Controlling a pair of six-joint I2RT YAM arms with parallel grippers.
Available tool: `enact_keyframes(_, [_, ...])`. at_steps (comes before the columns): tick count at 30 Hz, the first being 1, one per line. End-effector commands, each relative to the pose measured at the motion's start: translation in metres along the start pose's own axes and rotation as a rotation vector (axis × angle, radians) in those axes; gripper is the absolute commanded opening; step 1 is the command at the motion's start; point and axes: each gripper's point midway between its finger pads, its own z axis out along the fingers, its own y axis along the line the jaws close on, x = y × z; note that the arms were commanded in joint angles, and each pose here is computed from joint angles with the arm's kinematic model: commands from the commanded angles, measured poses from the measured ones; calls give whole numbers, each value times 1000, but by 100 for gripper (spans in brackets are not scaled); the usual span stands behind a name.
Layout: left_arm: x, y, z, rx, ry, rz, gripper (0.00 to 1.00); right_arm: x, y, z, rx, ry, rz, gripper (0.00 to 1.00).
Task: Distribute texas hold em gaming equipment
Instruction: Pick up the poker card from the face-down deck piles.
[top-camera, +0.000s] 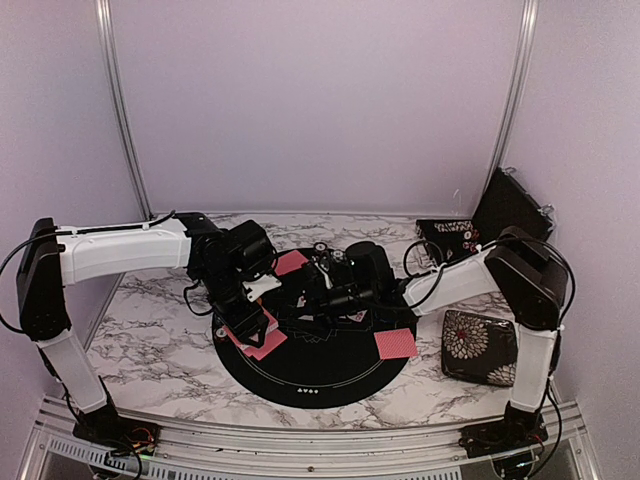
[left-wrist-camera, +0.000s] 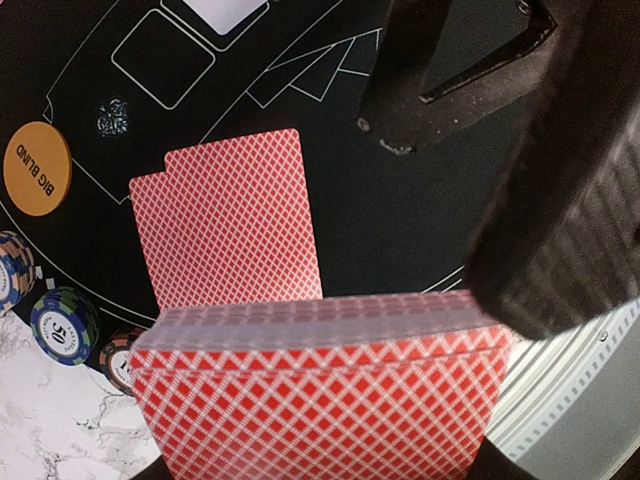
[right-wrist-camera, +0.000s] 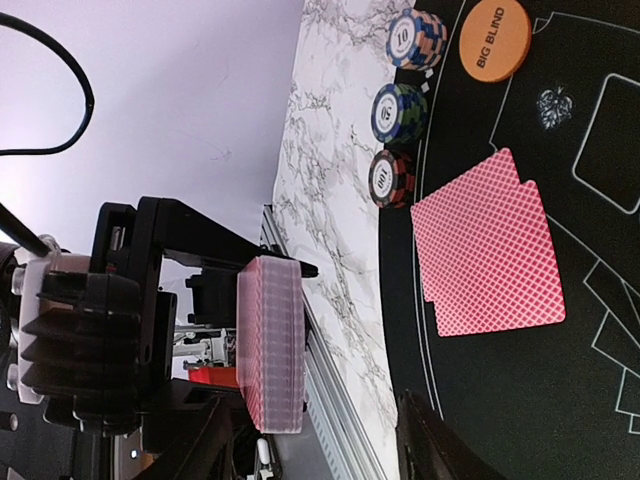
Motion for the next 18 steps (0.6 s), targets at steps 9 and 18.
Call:
enact_keyframes(9, [-4,-3,-17,2,-58,7,55,-2,28,16,-100,15,-23,52])
enact_keyframes(18, [-4,-2,-17,1,-59,7,55,2,30,26,-135,36,-8,52])
